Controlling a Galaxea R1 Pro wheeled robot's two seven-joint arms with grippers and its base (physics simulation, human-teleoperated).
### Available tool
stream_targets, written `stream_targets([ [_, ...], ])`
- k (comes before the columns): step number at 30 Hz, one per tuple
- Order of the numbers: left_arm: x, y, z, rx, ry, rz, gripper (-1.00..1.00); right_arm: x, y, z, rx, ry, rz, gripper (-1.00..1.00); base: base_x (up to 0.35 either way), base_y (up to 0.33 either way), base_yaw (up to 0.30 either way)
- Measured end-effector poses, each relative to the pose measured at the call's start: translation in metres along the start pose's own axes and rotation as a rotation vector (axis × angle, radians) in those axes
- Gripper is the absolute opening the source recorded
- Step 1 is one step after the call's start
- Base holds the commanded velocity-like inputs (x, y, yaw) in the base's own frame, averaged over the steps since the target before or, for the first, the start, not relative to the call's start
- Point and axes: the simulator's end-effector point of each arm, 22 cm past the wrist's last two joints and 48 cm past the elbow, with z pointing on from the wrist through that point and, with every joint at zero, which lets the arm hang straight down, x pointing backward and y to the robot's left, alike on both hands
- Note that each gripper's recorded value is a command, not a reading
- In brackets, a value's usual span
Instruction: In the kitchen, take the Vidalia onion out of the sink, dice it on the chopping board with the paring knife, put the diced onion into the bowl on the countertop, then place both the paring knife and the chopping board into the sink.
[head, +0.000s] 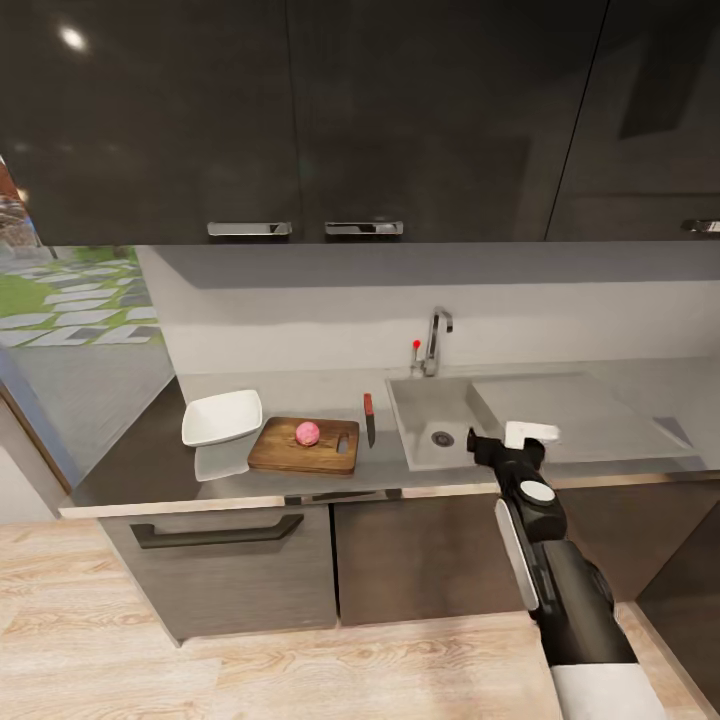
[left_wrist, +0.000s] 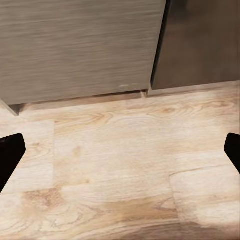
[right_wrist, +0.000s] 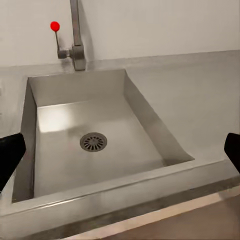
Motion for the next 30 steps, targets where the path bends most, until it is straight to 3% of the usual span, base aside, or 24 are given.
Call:
stream_targets([
  [5,0.0,0.0,0.0,0.0,0.0,0.0,1.0,0.034,0.046,0.027,-0.089,0.121,-0.007,1.0,0.0,0.0,0.0],
  [10,-0.001,0.0,0.0,0.001,-0.003,0.0,1.0,0.024,0.098,0.022,-0.318,0.052,-0.001,1.0,0.0,0.0,0.0],
  [12,-0.004,0.0,0.001,0.001,-0.008,-0.001,1.0,0.021,0.102,0.021,-0.341,0.036,-0.001,1.0,0.0,0.0,0.0],
  [20,-0.006,0.001,0.001,-0.001,-0.014,-0.001,1.0,0.024,0.105,0.022,-0.351,0.034,0.001,1.0,0.0,0.0,0.049],
  [30,-0.005,0.003,0.001,-0.005,-0.013,0.0,1.0,0.044,0.106,0.024,-0.347,0.076,-0.002,1.0,0.024,-0.018,0.252],
])
